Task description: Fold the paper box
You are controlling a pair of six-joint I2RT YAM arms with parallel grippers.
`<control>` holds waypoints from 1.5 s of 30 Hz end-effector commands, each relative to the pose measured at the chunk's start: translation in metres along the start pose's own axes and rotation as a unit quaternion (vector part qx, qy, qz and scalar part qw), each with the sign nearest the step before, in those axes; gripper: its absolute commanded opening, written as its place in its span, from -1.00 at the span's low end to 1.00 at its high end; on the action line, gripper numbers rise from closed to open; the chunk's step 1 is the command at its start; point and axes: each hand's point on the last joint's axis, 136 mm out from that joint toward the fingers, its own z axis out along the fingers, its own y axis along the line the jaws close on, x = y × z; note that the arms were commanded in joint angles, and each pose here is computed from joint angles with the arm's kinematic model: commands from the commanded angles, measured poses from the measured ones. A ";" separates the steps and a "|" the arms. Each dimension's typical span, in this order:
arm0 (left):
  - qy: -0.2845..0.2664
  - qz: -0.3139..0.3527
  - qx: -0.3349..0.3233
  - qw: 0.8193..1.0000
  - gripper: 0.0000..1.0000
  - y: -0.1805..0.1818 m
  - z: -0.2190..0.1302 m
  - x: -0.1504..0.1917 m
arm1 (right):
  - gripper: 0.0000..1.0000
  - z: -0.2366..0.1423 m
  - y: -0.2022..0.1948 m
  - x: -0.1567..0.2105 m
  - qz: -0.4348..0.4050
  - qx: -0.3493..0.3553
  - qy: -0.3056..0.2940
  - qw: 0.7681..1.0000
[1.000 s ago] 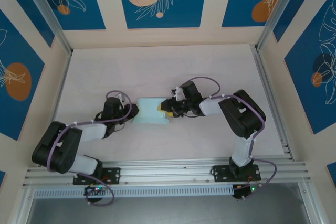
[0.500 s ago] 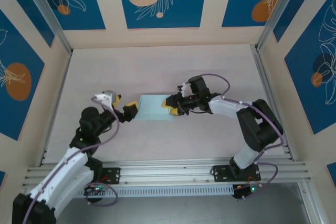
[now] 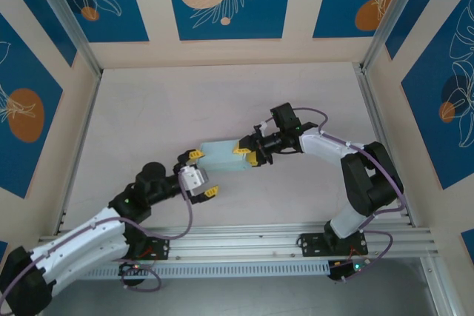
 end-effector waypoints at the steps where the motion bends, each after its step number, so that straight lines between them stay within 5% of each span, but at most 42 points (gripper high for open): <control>1: 0.039 0.085 -0.016 0.995 0.99 0.008 0.008 -0.003 | -0.39 -0.006 0.005 0.018 0.035 -0.006 0.038 0.999; 10: 0.144 0.153 -0.069 0.975 0.93 0.023 0.033 0.011 | -0.37 -0.009 -0.001 0.024 0.049 -0.004 0.051 0.998; 16: 0.147 0.139 -0.073 0.977 0.44 0.026 0.035 0.003 | -0.27 -0.010 -0.009 0.026 0.057 0.002 0.057 0.997; 19: 0.134 0.127 -0.046 0.982 0.25 0.018 0.032 -0.005 | -0.04 -0.015 -0.012 0.025 0.056 0.002 0.049 0.997; 28: 0.210 0.029 0.089 0.973 0.06 -0.015 0.015 -0.002 | 0.51 -0.062 -0.030 0.001 0.059 -0.038 -0.028 0.997; 31: 0.235 0.007 0.100 0.967 -0.44 -0.016 0.022 0.005 | 0.54 -0.076 -0.034 -0.003 0.059 -0.059 -0.051 0.995; 38: 0.226 -0.017 0.118 0.967 -0.32 -0.006 0.042 -0.004 | 0.63 -0.102 -0.029 -0.006 0.038 -0.066 -0.107 0.991; 45: 0.126 -0.036 0.162 0.978 0.66 -0.020 0.051 -0.043 | 0.62 -0.101 -0.037 -0.007 0.030 -0.039 -0.123 0.991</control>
